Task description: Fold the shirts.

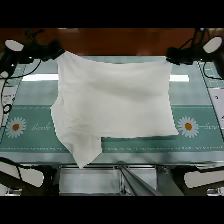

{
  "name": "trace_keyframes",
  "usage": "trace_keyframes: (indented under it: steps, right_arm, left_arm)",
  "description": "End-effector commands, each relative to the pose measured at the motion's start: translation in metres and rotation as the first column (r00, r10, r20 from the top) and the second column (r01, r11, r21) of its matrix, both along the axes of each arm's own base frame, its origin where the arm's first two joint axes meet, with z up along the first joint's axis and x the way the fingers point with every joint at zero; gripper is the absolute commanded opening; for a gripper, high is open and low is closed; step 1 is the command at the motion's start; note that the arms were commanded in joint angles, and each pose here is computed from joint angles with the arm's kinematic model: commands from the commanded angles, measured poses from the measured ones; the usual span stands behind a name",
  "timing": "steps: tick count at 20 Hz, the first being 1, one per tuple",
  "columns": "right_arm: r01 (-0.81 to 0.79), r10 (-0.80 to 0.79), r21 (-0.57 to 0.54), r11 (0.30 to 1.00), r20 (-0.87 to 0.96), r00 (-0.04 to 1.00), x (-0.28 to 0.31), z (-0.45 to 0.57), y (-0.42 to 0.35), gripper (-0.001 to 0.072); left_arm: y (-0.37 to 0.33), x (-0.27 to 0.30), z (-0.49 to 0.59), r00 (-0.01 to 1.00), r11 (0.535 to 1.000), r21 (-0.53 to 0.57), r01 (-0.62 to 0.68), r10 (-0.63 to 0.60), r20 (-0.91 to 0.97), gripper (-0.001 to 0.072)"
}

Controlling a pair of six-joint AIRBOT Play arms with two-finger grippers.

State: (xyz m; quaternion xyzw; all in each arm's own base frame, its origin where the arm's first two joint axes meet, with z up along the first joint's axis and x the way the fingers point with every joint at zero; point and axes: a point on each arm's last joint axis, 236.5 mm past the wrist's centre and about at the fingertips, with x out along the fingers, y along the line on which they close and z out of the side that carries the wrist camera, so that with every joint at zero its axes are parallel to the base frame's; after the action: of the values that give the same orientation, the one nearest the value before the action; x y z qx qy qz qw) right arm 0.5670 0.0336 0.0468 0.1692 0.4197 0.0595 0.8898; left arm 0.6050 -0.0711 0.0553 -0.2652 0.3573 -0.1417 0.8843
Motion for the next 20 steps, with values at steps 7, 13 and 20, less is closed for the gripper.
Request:
trace_keyframes:
  steps: [7,13,20]
  right_arm:
    - [-0.038,0.067,0.245,0.969,-0.11,0.992,0.006,-0.015,0.026,0.0412]
    - [0.074,0.009,0.149,0.986,-0.493,0.87,-0.141,0.012,-0.079,0.0412]
    - [0.216,-0.116,0.347,0.913,-0.286,0.951,-0.244,-0.032,-0.046,0.0413]
  left_arm:
    - [-0.008,-0.038,-0.038,0.959,0.989,-0.086,0.121,-0.139,-0.246,0.0499]
    - [0.088,-0.173,-0.014,0.857,0.989,0.072,0.129,-0.074,-0.51,0.0498]
    - [0.075,-0.334,-0.095,0.812,0.953,-0.149,-0.265,0.138,-0.567,0.0498]
